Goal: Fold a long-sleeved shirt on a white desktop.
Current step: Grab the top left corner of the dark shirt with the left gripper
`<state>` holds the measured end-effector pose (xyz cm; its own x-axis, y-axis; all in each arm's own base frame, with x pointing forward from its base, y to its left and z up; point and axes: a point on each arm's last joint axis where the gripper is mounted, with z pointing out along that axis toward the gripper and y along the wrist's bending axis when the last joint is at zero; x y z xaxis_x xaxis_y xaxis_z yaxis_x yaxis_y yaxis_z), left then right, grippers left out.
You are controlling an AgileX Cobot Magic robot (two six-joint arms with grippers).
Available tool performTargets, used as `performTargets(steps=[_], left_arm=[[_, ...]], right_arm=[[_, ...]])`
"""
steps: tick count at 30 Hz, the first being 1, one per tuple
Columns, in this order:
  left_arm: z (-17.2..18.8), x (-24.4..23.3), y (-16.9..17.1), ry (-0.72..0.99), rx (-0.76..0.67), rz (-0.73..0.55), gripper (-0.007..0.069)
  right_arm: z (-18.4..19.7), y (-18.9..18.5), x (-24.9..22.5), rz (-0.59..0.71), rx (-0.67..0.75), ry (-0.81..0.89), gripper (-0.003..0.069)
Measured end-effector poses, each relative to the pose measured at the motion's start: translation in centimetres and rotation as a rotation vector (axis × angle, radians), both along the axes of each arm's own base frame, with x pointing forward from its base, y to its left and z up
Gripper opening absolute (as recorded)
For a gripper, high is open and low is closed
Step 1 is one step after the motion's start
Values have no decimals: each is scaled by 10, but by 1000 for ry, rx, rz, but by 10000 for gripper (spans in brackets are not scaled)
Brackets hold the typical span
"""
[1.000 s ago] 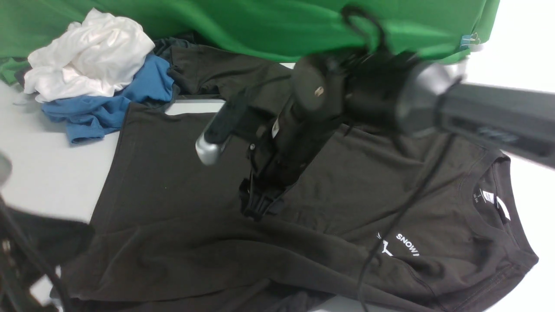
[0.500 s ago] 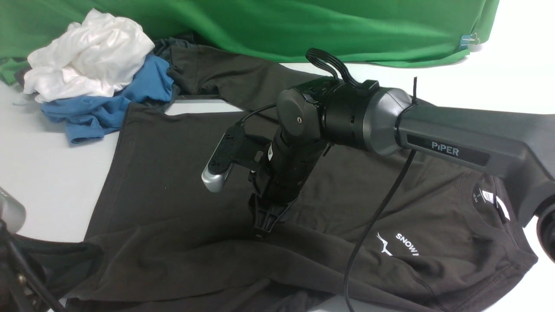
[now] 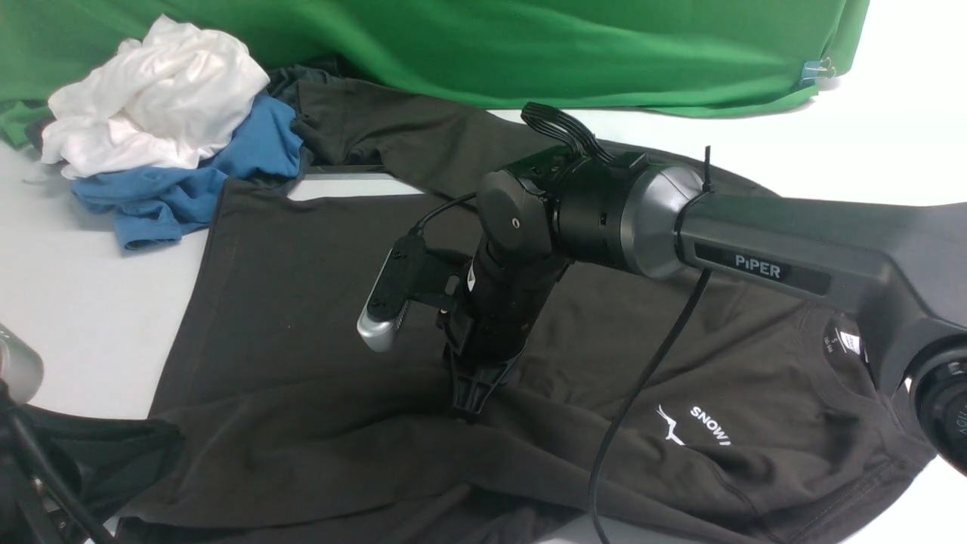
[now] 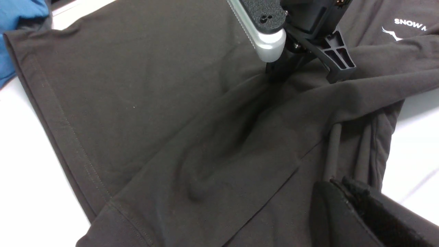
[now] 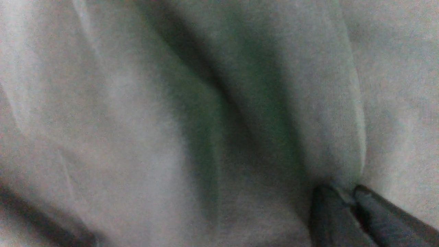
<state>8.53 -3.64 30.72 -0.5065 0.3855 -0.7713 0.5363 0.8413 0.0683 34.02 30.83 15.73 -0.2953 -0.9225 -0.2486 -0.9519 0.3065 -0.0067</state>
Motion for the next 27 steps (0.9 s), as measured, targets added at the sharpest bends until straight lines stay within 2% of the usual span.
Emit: performTargets(steps=[11,14,22,27], left_arm=[[0,0,0,-3,5,-5,17],[0,0,0,-3,5,-5,17],[0,0,0,-5,4,-4,17],[0,0,0,-6,4,-4,17]], right_arm=[[10,-7,4,-72,-46,-50,38],[24,-8,3,-89,-33,-76,38],[28,-10,8,-102,-12,-112,38],[30,-22,24,-184,28,-147,51]])
